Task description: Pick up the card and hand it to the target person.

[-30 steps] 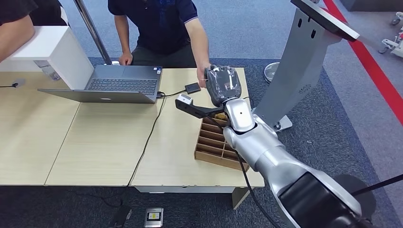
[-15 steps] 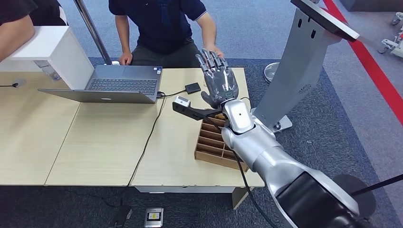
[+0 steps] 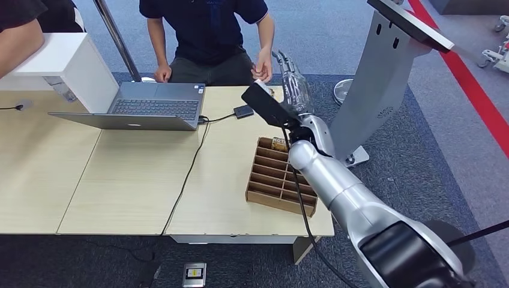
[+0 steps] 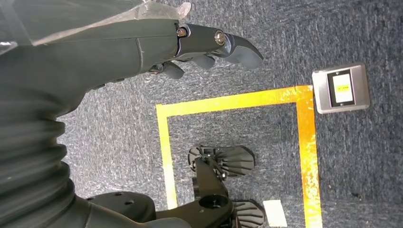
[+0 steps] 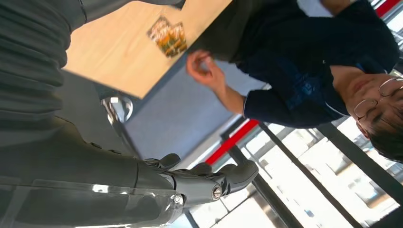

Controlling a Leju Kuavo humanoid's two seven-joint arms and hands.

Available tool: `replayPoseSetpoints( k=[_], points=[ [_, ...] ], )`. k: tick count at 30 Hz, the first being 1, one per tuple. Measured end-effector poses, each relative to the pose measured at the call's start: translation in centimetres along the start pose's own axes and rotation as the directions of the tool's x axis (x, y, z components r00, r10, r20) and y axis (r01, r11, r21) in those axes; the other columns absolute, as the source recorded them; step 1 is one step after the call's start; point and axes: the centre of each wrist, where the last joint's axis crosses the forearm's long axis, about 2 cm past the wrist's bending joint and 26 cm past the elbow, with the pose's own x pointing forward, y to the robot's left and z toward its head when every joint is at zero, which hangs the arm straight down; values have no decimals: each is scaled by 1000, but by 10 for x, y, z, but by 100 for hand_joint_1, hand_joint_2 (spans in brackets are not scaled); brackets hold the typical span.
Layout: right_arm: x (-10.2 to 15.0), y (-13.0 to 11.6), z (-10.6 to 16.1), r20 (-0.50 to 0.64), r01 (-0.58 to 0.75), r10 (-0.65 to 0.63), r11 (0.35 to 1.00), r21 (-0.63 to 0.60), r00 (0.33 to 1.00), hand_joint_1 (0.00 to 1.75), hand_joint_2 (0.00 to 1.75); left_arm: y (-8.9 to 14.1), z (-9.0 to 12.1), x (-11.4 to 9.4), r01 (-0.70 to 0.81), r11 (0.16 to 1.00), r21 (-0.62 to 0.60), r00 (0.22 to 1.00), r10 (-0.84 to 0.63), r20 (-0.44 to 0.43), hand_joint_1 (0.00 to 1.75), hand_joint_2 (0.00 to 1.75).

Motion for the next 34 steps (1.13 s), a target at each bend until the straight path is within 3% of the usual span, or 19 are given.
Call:
replayPoseSetpoints(
  k=[7,11,19,34],
  points=[
    [-10,-16,24,-42,375,-374,927,23,926,0,175,10,0,-7,-29,999,21,1000,29,3,0,175],
    [-20,-30,47,-31,505,-505,863,15,863,0,175,16,0,-12,-41,999,31,999,41,3,0,175],
    [-41,-53,105,-19,599,-599,801,0,801,0,175,23,0,-19,-89,995,48,996,88,14,0,175],
    [-62,-43,183,-85,619,-615,785,32,784,0,175,28,0,-19,-121,991,61,992,119,32,0,175]
  ],
)
